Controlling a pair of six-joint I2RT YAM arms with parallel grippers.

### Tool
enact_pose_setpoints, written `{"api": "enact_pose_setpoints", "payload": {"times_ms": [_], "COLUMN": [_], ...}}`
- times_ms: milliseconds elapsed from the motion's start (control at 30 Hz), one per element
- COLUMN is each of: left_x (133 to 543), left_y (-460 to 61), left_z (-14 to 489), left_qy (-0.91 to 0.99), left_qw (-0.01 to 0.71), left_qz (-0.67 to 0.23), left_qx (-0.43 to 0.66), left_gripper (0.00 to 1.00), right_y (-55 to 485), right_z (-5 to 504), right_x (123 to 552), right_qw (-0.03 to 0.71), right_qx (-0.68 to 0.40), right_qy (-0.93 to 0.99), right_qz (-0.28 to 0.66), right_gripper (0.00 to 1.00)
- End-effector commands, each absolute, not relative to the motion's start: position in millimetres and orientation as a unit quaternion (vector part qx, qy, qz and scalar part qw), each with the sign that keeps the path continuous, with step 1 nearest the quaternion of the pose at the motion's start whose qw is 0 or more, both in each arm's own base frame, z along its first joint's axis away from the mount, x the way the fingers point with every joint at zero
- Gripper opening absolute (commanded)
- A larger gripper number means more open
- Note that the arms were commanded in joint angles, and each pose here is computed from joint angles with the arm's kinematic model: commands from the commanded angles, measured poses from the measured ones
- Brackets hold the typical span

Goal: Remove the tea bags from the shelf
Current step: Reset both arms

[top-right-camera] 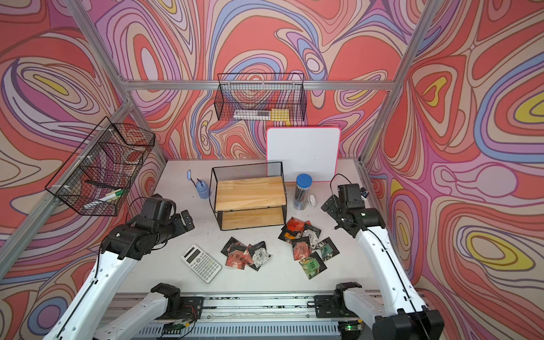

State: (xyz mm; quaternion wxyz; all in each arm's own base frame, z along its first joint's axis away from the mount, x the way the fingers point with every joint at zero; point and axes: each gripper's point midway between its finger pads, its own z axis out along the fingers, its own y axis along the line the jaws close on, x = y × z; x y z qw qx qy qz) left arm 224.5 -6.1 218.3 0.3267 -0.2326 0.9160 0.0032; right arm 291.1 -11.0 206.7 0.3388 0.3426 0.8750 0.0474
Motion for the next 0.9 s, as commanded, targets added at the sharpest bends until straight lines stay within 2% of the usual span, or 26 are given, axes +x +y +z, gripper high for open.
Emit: {"api": "enact_pose_setpoints", "payload": {"times_ms": [0, 100, 167, 300, 533, 667, 867], "left_x": [215.3, 238.6, 247.2, 263.6, 287.9, 294.8, 305.8], "left_y": [42.2, 36.4, 38.0, 39.6, 43.2, 48.1, 50.8], "left_z": [202.2, 178.6, 172.1, 161.4, 139.7, 136.0, 134.1], "left_qy": [0.893, 0.910, 0.906, 0.899, 0.884, 0.870, 0.841], "left_qw": [0.326, 0.332, 0.344, 0.364, 0.405, 0.438, 0.509], "left_qz": [0.156, 0.184, 0.201, 0.217, 0.213, 0.208, 0.167], "left_qx": [-0.268, -0.164, -0.140, -0.111, -0.090, -0.089, -0.078], "left_gripper": [0.99, 0.99, 0.99, 0.99, 0.99, 0.99, 0.99], "right_y": [-41.5, -44.0, -49.8, -39.8, -33.8, -24.0, -12.9], "right_z": [233.9, 217.0, 193.9, 155.1, 131.0, 133.9, 107.8], "right_x": [327.7, 347.5, 351.3, 364.2, 378.8, 397.9, 415.6], "right_qw": [0.471, 0.554, 0.546, 0.539, 0.593, 0.628, 0.638], "right_qx": [0.291, 0.232, 0.215, 0.149, 0.114, 0.088, 0.044], "right_qy": [0.832, 0.798, 0.805, 0.823, 0.793, 0.770, 0.767], "right_qz": [-0.028, -0.051, -0.086, -0.096, -0.081, -0.062, -0.047], "right_gripper": [0.98, 0.98, 0.98, 0.98, 0.98, 0.98, 0.98]}}
